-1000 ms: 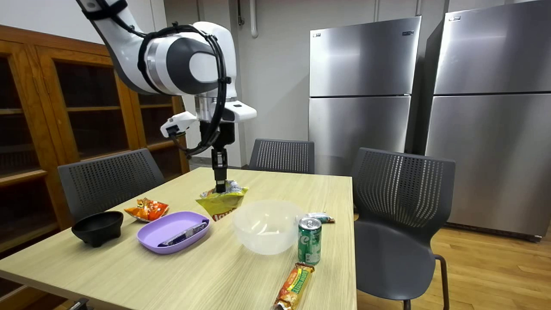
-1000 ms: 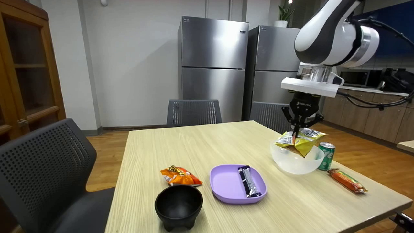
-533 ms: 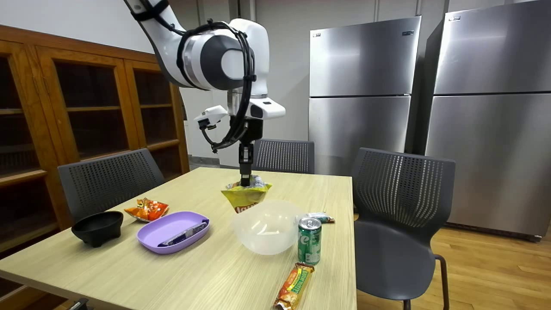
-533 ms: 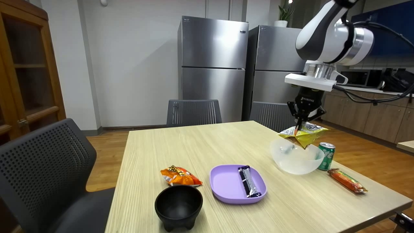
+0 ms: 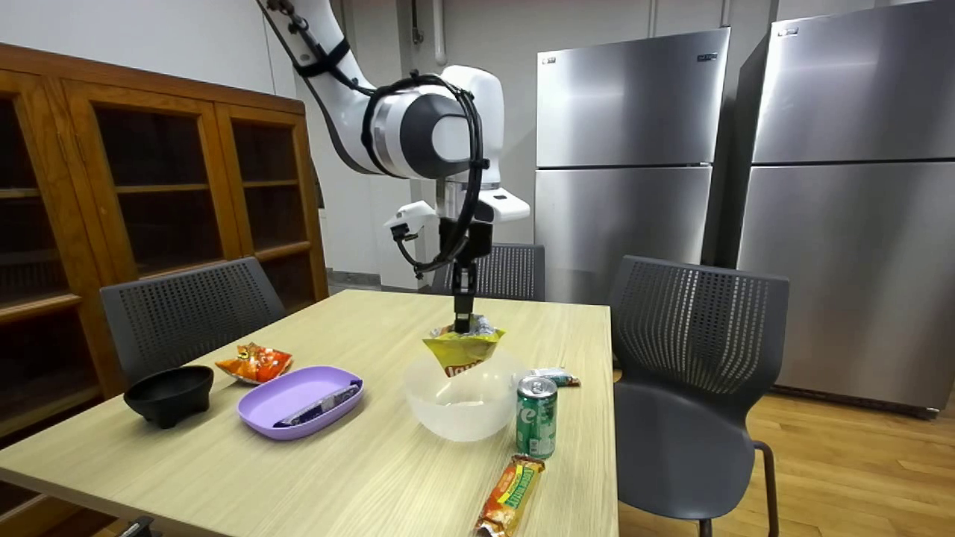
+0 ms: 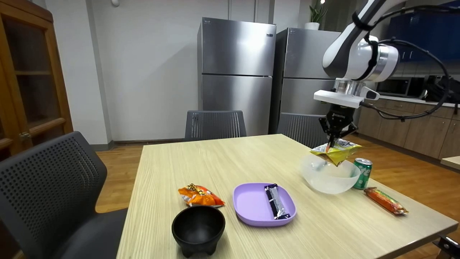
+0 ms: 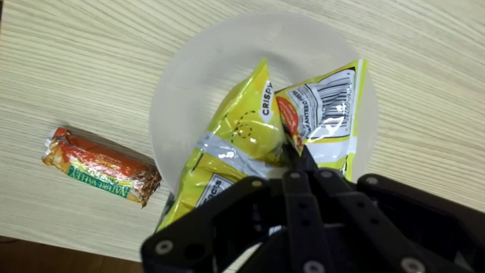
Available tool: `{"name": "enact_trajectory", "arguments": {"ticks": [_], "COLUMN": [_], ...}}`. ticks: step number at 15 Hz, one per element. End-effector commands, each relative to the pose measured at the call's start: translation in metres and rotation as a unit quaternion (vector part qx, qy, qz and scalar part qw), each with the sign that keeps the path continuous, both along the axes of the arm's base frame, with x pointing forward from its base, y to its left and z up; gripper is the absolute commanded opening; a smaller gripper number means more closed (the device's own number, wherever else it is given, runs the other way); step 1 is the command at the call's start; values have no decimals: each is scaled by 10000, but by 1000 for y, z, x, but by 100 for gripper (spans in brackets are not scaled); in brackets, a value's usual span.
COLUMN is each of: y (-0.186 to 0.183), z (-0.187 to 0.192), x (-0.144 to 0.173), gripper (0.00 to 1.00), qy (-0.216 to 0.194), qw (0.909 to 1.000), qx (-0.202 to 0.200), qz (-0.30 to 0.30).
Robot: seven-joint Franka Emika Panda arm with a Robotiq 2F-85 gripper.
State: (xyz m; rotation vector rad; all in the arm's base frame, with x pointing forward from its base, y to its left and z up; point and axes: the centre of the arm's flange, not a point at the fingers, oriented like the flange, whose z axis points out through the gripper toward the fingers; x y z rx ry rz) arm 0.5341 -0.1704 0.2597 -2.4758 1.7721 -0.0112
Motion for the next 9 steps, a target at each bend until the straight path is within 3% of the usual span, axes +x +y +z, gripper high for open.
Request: {"name": "enact_trajectory", "arguments": {"ticks": [1, 2, 9], "y": [-15, -16, -25], "z": [-4, -6, -9], "x": [22, 24, 34], "gripper": [26, 27, 77], "qy": [138, 172, 301], "qw": [9998, 9997, 9995], "qx": [88, 99, 78], "qz": [-130, -121, -74]}}
